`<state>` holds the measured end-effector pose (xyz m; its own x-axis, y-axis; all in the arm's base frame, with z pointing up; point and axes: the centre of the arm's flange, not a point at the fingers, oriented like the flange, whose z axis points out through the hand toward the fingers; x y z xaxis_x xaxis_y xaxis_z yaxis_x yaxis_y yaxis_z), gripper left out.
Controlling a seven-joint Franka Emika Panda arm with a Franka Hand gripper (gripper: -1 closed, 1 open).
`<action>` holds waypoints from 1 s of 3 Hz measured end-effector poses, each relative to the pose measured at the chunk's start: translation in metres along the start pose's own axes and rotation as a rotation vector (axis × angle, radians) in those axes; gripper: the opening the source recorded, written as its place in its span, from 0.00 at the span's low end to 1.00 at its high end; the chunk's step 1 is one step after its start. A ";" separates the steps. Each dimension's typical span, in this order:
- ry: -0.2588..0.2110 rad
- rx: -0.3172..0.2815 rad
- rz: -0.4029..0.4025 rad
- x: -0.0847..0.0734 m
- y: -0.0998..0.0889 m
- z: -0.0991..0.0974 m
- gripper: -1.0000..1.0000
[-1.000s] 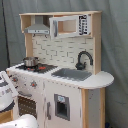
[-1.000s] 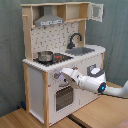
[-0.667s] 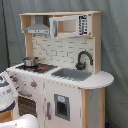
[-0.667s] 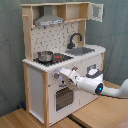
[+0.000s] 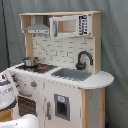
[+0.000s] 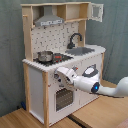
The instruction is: Play with the kitchen
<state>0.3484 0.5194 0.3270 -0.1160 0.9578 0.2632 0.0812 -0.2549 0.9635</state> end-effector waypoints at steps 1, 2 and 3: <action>0.000 0.000 0.002 0.000 0.000 0.000 0.00; 0.011 -0.012 -0.138 0.007 0.007 -0.001 0.00; 0.009 -0.013 -0.239 0.007 0.007 -0.001 0.00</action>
<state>0.3470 0.5239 0.3359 -0.1394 0.9898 0.0278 0.0371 -0.0229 0.9991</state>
